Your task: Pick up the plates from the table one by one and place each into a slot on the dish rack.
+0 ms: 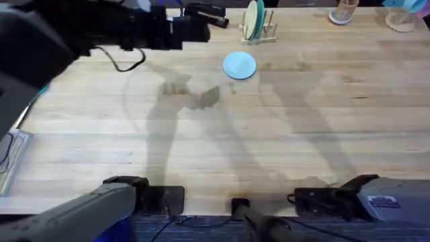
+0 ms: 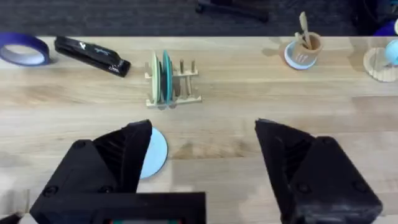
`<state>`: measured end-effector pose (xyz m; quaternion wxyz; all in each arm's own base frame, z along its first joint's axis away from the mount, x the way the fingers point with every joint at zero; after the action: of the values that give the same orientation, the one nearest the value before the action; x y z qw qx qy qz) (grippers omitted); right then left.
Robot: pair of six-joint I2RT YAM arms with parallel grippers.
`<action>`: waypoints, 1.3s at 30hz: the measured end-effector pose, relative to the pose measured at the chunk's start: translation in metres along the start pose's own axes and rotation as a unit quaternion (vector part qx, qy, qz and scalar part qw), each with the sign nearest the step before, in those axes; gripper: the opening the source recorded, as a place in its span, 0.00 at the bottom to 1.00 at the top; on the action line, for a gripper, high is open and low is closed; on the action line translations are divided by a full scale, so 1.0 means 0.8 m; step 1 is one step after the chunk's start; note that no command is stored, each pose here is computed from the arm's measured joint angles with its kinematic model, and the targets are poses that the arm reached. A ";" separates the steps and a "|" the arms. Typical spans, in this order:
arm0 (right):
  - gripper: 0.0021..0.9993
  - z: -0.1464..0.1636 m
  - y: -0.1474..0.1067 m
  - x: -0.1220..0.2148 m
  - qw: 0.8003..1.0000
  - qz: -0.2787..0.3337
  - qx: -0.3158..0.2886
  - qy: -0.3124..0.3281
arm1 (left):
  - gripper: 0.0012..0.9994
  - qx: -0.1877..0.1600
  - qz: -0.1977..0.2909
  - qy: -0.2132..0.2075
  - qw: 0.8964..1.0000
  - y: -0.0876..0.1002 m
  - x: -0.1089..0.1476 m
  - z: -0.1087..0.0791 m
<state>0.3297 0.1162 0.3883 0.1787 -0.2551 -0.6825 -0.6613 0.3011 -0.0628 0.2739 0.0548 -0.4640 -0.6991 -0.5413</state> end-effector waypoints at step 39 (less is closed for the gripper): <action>1.00 -0.007 -0.009 0.009 1.000 0.019 0.010 -0.006 | 0.45 0.053 0.056 -0.270 0.960 -0.017 -0.174 -0.007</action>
<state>0.3193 0.1111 0.3872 0.1898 -0.2699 -0.6853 -0.6492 0.3674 -0.1493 0.1856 -0.0811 -0.6276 -0.6886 -0.3542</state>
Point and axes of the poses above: each hand's point on the last joint's axis, 136 mm out from that joint toward the fingers, its own x axis back along the fingers, its own z axis along the line the jaws close on, y = z × x, the point moved 8 cm from there along x, back along the fingers, and after that the axes turned 1 degree about -x, right-handed, at the moved point
